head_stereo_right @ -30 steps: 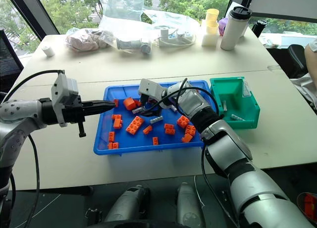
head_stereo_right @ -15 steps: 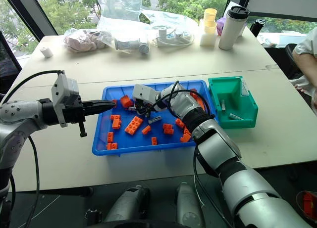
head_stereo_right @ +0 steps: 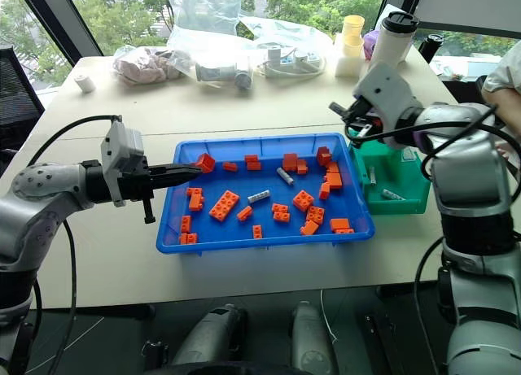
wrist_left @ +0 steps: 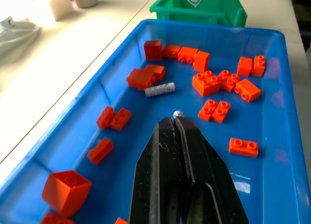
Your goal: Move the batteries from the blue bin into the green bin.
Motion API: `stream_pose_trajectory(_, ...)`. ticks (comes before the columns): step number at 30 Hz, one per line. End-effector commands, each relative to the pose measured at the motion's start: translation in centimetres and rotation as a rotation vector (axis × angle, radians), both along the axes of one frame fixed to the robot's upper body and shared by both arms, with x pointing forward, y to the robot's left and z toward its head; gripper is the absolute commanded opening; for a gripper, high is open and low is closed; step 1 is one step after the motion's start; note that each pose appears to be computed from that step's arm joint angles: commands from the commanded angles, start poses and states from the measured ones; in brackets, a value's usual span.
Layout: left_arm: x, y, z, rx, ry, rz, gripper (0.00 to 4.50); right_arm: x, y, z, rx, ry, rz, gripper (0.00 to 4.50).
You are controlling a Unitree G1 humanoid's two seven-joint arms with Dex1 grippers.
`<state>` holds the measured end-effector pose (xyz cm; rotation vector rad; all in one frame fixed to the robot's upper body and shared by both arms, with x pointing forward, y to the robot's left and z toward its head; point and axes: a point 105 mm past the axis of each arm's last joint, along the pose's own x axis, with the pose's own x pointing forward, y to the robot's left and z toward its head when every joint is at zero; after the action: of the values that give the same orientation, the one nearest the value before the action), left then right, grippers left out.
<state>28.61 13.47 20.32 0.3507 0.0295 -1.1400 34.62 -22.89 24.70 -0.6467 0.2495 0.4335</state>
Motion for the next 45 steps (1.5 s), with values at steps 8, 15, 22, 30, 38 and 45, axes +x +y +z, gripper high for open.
stream_pose_trajectory(8, 1.2, -1.0, 0.4, 0.014, -0.062, -0.06, 0.0, -3.2, -4.3, -4.9, 0.003, 0.165, -0.157, 1.09)
stream_pose_trajectory(15, 1.2, -1.0, 0.5, 0.016, -0.07, -0.063, 0.0, -2.6, -0.4, -0.8, 0.057, 0.041, 0.009, 4.45)
stream_pose_trajectory(22, 1.6, -1.2, 0.8, 0.012, -0.087, -0.059, 0.0, -3.1, 12.0, -3.3, 0.062, 0.197, 0.555, 4.45)
stream_pose_trajectory(30, 1.1, -0.8, 1.0, 0.011, -0.098, -0.031, 0.0, -0.8, 15.6, -8.8, -0.047, 0.314, 0.703, 4.45)
stream_pose_trajectory(38, 0.7, -0.6, 0.9, 0.012, -0.099, -0.008, 0.0, 1.2, 17.4, -11.7, -0.095, 0.383, 0.755, 4.45)
stream_pose_trajectory(45, 0.5, -0.6, 0.6, 0.025, -0.097, -0.002, 0.0, 1.5, 18.0, -12.2, -0.097, 0.411, 0.784, 1.55)
